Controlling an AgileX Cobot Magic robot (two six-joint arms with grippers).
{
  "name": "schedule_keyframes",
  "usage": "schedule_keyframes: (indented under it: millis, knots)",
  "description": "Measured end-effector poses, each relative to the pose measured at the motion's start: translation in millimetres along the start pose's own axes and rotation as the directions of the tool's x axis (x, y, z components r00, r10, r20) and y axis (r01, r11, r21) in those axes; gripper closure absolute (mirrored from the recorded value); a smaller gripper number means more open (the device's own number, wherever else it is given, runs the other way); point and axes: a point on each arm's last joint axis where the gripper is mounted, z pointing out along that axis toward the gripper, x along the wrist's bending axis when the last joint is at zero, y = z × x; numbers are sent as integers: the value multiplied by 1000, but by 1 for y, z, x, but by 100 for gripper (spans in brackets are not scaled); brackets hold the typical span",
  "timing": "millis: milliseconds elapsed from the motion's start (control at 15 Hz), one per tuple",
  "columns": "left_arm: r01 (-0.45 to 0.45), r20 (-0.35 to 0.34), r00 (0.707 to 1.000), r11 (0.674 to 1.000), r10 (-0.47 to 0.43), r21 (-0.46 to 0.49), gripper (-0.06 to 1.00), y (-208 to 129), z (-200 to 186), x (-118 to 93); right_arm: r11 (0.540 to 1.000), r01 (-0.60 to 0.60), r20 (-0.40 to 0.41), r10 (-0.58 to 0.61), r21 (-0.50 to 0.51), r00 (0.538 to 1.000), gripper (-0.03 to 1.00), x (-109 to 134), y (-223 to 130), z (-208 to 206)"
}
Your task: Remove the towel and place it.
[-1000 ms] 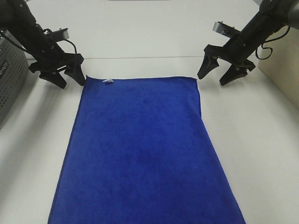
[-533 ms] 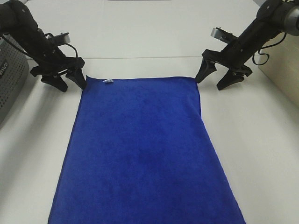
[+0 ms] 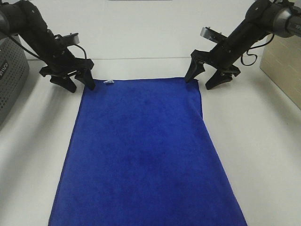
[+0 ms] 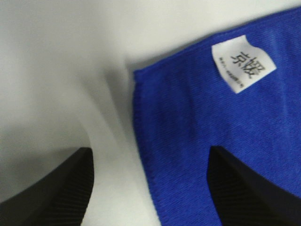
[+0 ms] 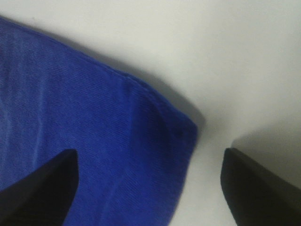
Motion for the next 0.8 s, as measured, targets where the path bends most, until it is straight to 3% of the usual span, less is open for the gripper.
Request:
schedule_keyframes:
  millis: [333, 533, 800]
  knots:
    - [-30, 73, 997, 999, 32, -34, 29, 3, 25, -42, 997, 69, 24, -68, -25, 997, 20, 30, 4, 25]
    - [-34, 80, 996, 999, 36, -34, 29, 3, 28, -46, 997, 75, 32, -74, -22, 997, 21, 31, 4, 26]
    - [-35, 78, 996, 999, 38, -40, 38, 3, 30, -47, 994, 108, 100, -106, -17, 989, 42, 27, 5, 26]
